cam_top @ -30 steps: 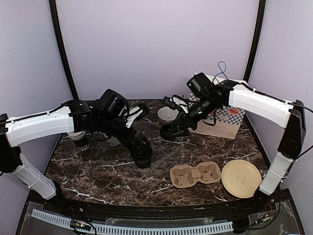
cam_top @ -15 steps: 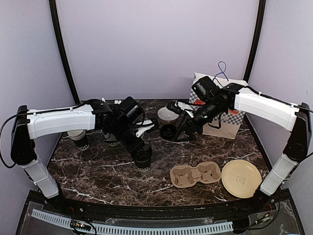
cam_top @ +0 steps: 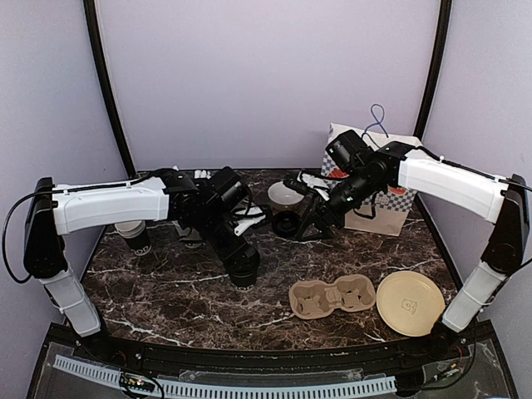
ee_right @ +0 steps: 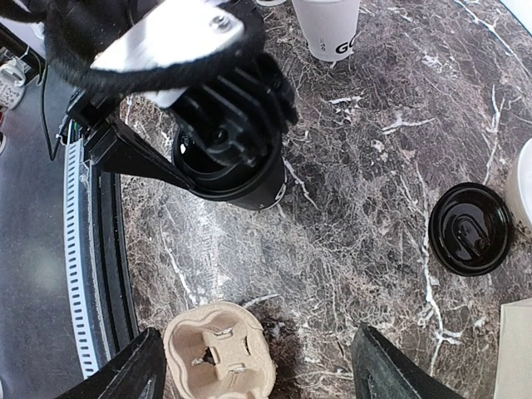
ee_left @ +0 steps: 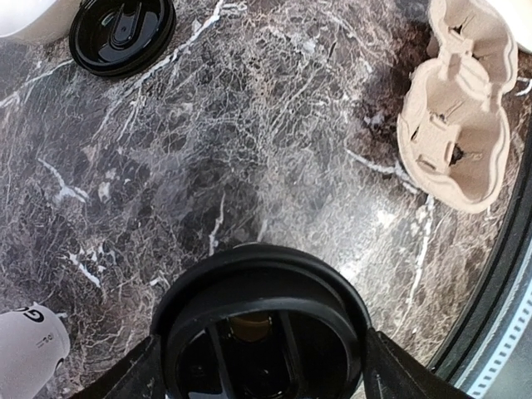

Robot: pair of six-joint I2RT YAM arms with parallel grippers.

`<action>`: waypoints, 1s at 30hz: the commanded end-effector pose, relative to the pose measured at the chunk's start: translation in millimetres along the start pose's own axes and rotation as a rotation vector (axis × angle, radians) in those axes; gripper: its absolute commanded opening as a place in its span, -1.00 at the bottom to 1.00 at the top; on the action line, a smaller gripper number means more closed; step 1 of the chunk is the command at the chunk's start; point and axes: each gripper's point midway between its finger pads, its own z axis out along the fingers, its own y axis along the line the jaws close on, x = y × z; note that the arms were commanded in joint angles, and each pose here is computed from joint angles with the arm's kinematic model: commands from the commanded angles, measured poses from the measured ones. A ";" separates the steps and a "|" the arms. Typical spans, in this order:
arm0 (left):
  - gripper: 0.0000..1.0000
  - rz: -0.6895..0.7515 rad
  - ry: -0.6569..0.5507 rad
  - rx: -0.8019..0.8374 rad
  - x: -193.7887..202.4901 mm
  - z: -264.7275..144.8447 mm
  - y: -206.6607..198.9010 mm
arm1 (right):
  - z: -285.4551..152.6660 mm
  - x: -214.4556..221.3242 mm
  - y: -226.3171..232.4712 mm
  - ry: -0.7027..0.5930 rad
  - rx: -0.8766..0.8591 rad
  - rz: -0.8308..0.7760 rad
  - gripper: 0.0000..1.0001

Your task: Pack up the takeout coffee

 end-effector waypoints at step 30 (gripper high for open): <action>0.50 -0.704 -0.082 -0.397 149.7 -112.6 64.6 | 7.3 -12.8 -6.3 -0.009 -0.021 -0.013 0.48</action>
